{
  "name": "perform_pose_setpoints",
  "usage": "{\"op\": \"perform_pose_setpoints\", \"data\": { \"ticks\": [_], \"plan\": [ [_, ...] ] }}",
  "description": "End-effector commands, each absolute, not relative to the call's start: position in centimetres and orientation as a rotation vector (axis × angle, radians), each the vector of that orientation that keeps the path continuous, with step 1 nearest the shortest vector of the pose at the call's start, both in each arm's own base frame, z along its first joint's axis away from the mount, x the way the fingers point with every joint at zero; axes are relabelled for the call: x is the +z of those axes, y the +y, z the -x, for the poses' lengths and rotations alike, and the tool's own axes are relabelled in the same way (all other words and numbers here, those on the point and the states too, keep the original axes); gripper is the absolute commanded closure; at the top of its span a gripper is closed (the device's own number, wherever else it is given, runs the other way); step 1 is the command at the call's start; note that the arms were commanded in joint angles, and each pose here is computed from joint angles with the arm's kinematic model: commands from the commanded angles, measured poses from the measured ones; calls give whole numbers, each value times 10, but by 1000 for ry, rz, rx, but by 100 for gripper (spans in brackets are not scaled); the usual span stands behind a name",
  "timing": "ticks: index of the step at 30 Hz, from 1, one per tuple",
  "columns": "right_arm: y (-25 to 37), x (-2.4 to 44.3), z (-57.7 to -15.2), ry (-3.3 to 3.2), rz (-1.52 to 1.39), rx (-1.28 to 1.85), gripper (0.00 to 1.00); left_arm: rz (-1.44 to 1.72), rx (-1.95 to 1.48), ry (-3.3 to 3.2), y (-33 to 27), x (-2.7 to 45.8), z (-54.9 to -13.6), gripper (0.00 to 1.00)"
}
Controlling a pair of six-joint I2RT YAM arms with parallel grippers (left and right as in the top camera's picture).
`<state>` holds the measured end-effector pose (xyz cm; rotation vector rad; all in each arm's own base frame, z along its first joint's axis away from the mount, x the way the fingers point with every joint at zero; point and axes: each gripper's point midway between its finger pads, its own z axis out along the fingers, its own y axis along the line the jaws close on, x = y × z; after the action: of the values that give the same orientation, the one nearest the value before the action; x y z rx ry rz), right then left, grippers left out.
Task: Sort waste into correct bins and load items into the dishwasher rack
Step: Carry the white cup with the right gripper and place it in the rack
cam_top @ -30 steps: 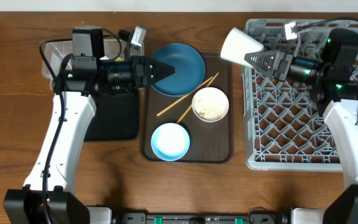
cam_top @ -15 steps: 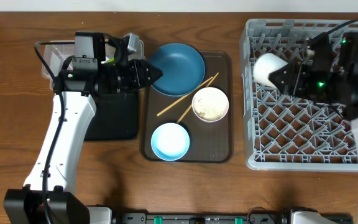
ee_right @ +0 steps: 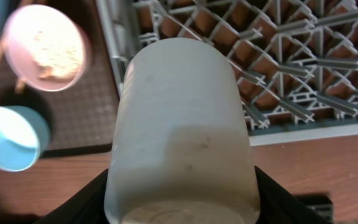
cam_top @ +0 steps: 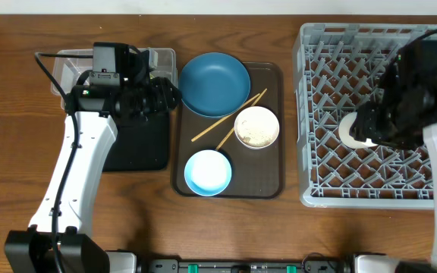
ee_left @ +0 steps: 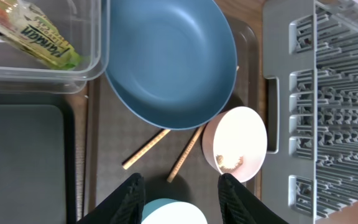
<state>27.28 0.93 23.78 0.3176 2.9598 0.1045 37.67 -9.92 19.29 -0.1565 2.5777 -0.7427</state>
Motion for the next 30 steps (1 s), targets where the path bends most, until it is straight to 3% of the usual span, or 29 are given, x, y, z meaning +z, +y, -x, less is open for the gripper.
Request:
{"op": "perform_pose_setpoints", "data": {
  "ticks": [1, 12, 26, 30],
  "plan": [
    [8, 228, -277, 3004, -334, 85, 53, 140, -705, 2583, -96, 190, -377, 59],
    [29, 172, -286, 3265, -229, 72, 54, 144, -699, 2592, -95, 189, -375, 58],
    [34, 137, -279, 3347, -178, 47, 52, 150, -687, 2596, -94, 188, -375, 58],
    [34, 125, -281, 3340, -176, 49, 44, 150, -687, 2596, -94, 188, -375, 58]
  ]
}}
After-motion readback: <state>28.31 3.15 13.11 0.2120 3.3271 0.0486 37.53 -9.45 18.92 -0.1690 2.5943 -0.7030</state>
